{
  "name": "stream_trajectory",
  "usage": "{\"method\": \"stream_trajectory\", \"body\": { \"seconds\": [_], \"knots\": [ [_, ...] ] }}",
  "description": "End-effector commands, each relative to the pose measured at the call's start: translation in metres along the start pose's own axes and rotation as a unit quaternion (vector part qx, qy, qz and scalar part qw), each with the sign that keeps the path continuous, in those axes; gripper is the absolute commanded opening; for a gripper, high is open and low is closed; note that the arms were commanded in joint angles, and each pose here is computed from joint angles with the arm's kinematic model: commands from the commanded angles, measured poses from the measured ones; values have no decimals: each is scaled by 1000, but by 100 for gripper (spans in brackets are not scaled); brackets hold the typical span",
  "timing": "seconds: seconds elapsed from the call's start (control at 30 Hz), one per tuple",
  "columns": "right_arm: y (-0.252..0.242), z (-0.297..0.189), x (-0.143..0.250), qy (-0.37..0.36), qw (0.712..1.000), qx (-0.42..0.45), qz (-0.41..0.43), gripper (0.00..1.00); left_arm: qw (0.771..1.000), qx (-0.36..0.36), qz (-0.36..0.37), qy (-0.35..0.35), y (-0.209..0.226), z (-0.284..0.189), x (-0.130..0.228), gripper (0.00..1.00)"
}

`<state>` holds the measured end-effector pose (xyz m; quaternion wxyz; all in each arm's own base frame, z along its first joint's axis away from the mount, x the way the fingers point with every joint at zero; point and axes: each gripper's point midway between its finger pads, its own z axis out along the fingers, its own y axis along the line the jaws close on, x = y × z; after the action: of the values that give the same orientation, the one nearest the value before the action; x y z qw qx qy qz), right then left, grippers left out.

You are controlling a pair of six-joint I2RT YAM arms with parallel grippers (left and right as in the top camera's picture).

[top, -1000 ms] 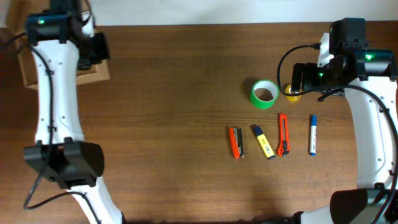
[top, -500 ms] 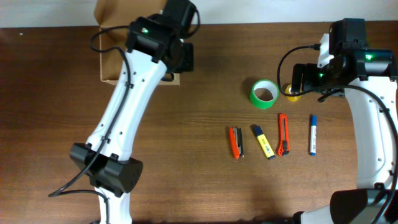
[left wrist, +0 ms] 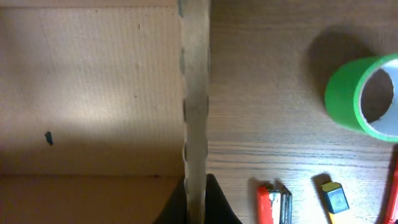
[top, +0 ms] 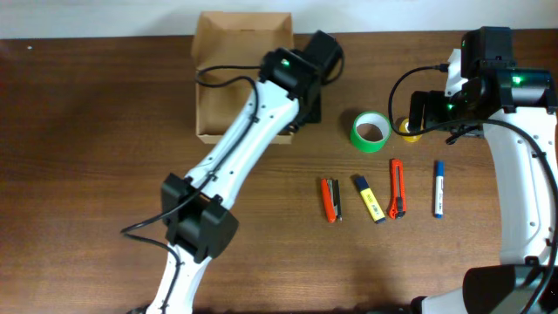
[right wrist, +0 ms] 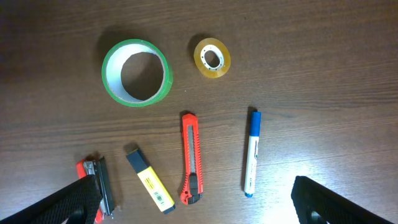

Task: Pack container
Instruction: 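Drag the cardboard box with the left gripper to the table center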

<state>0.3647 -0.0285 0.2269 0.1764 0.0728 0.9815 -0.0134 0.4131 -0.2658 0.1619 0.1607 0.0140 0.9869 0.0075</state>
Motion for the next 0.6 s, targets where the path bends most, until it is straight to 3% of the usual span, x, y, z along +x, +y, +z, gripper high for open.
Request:
{"method": "stream_trajectory", "body": {
  "seconds": [0.0,0.57],
  "knots": [
    [-4,-7,-6,-14,1000,7,6,99,1000,1,-2,2,-9,9,1,2],
    [-4,-7,-6,-14,1000,8,6,99,999,27,-11,37,-26,50,14,2]
  ]
}}
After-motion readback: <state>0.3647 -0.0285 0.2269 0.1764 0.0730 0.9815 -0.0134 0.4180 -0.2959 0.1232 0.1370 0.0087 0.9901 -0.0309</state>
